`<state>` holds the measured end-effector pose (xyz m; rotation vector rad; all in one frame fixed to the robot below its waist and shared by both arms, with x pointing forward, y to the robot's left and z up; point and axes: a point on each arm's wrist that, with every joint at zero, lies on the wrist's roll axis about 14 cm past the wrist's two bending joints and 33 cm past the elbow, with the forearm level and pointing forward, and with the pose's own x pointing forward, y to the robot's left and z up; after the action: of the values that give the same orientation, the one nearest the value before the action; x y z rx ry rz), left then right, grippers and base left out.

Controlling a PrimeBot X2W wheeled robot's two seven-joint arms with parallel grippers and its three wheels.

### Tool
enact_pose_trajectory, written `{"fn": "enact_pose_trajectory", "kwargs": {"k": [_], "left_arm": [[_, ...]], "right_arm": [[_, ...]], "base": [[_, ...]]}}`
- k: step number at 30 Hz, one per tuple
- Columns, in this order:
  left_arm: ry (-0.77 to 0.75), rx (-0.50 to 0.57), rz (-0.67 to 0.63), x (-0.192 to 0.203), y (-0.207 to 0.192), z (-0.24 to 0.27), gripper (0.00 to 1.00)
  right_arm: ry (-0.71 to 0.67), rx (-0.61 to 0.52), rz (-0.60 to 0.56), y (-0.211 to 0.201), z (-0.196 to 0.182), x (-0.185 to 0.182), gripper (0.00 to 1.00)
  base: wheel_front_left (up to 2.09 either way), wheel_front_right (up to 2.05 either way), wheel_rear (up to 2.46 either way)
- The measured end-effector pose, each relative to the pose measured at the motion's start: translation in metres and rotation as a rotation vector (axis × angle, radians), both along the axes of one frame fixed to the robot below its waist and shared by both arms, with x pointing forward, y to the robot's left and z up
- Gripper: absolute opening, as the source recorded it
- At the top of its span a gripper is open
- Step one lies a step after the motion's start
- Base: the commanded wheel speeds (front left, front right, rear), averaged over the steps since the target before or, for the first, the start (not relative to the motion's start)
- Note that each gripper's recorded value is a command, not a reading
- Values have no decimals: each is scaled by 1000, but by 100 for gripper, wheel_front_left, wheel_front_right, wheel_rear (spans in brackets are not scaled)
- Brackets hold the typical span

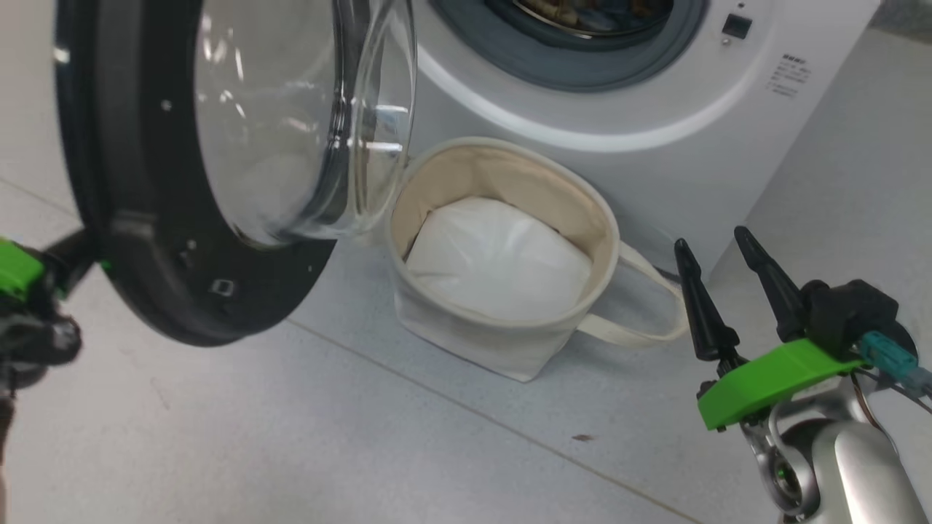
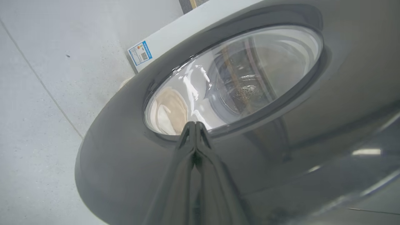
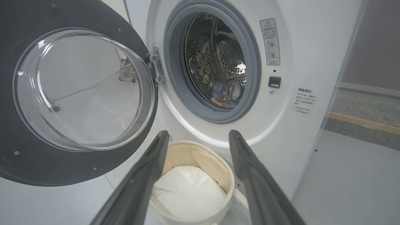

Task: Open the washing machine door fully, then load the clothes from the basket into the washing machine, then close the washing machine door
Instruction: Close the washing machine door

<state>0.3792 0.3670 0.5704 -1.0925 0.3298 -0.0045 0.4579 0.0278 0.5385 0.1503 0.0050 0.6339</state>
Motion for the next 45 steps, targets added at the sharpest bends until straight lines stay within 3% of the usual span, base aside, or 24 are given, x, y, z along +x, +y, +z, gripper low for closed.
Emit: {"fn": "enact_pose_trajectory", "kwargs": {"k": [9, 26, 38, 45], "left_arm": [[-47, 139, -235, -6, -84, -8, 0], [-228, 377, -476, 21, -203, -3, 0], [-324, 602, -447, 75, -219, -16, 0], [-395, 622, -506, 93, -259, -21, 0]], "right_arm": [[-14, 1, -71, -27, 7, -10, 100], [-39, 32, -231, -89, 19, -21, 100], [-37, 46, -367, -140, 15, -33, 100], [-42, 36, -459, -173, 15, -47, 100]], "base": [[0, 0, 0], [0, 0, 0], [0, 0, 0], [0, 0, 0]]}}
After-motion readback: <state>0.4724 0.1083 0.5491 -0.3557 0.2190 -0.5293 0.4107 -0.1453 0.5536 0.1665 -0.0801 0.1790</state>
